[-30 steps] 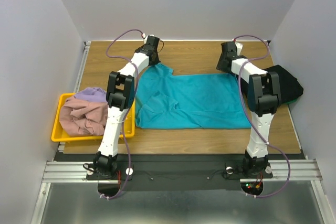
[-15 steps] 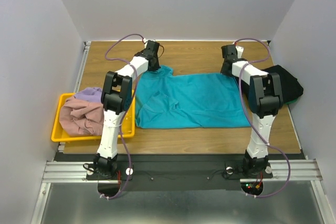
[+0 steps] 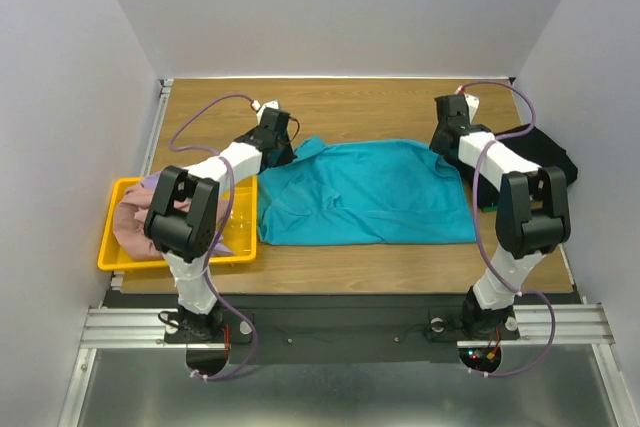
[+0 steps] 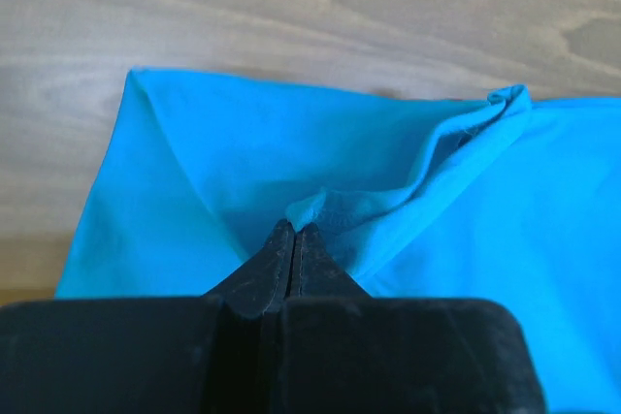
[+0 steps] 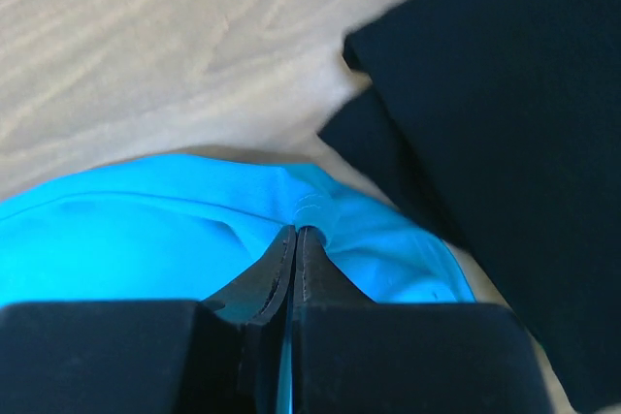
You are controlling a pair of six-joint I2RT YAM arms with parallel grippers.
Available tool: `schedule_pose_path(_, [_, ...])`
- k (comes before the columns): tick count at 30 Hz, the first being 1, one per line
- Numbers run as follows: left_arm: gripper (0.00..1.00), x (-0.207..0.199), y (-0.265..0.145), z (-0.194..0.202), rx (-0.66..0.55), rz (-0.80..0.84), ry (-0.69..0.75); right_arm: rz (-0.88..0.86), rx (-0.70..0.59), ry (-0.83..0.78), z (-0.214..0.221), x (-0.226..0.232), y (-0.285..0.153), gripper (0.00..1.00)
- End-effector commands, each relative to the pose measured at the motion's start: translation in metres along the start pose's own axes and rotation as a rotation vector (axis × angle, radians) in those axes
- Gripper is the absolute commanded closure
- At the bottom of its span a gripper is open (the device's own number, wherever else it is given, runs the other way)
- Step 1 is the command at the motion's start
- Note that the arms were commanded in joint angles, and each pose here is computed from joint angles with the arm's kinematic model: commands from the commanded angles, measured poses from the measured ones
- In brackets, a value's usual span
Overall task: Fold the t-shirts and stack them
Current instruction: Fold the tshirt
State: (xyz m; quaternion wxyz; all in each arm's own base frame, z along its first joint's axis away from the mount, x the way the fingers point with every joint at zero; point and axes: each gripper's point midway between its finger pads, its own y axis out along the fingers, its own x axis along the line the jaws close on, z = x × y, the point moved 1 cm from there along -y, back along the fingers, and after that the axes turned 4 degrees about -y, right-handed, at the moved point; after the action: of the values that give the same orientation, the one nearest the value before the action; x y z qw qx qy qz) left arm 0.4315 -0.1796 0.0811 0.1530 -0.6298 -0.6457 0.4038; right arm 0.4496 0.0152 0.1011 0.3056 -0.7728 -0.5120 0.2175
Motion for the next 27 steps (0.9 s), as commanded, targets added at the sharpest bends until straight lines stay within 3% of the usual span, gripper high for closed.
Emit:
schedule_pose_path(1, [1.0,-0.01,-0.036,-0.009,-0.098,0.074,-0.06,-0.027,-0.053,0.039,-0.009,-0.008,-0.024,1.0])
schedule_pose_path(12, [1.0,0.011,-0.085,0.039,-0.09,0.091,-0.078,0.034,-0.109,0.039,0.004,-0.044,-0.061,1.0])
schedule_pose_path(27, [1.0,0.028,-0.104,0.092,-0.032,0.128,-0.118,0.043,-0.104,0.029,0.032,-0.062,-0.077,0.99])
